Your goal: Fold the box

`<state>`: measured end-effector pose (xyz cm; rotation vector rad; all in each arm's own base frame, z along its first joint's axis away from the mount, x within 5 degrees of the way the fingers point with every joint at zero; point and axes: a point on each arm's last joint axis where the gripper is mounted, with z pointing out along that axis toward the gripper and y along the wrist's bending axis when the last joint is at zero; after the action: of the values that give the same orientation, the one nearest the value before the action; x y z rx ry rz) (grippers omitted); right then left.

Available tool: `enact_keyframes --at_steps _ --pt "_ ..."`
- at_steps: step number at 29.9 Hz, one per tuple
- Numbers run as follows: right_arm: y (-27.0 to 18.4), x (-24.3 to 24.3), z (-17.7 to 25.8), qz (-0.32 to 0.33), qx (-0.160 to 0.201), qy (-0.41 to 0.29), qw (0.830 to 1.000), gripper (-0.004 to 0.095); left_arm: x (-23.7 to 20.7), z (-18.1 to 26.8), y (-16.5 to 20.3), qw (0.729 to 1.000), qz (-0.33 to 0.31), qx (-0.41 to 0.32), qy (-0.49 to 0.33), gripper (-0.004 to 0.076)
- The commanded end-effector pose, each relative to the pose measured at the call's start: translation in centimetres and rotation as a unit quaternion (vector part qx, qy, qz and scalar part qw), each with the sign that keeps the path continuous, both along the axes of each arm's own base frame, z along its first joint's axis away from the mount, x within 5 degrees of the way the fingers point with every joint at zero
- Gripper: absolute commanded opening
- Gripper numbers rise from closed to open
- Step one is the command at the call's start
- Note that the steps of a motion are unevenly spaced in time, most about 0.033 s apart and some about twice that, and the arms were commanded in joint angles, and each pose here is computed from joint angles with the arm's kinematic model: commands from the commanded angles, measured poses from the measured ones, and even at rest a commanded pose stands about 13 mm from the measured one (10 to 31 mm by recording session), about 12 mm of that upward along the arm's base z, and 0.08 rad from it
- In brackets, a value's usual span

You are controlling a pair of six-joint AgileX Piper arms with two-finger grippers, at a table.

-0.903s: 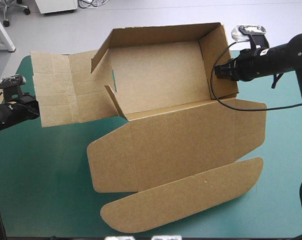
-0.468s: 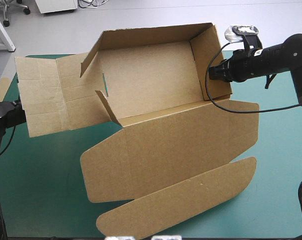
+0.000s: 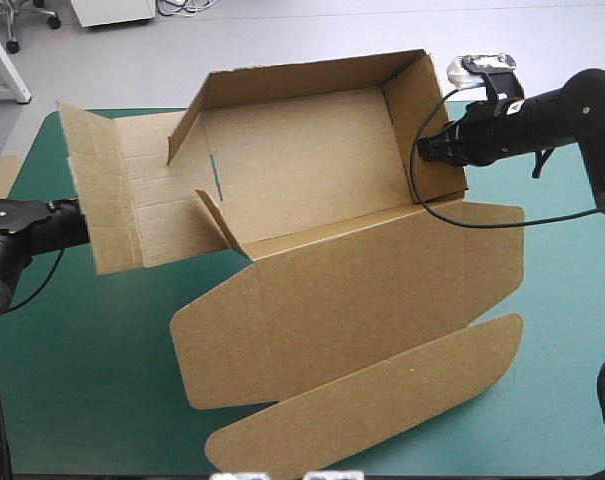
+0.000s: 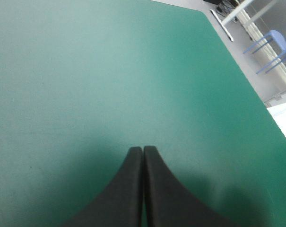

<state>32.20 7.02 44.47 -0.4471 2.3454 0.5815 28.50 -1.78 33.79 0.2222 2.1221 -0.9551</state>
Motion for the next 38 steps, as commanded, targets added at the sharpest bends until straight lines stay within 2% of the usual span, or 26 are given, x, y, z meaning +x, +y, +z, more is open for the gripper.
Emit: enact_keyframes --at_steps 1,12,29,38 --pt "0.2 -1.2 2.0 0.002 0.026 -0.026 0.999 -0.0017 -0.6 2.6 -0.8 0.998 -0.016 -0.051 -0.037 -0.0003" --pt "0.1 0.0 0.9 -0.006 0.019 -0.011 1.000 -0.0017 -1.5 3.8 -1.7 0.989 -0.067 -0.118 -0.051 -0.0003" --pt "0.0 1.0 -0.1 -0.014 0.012 0.004 1.000 -0.0017 -1.8 4.3 -2.8 0.984 -0.098 -0.140 -0.059 -0.0003" --pt "0.7 0.9 -0.3 -0.005 0.004 0.007 1.000 -0.0017 -2.1 5.2 -3.2 0.972 -0.119 -0.190 -0.072 -0.0003"
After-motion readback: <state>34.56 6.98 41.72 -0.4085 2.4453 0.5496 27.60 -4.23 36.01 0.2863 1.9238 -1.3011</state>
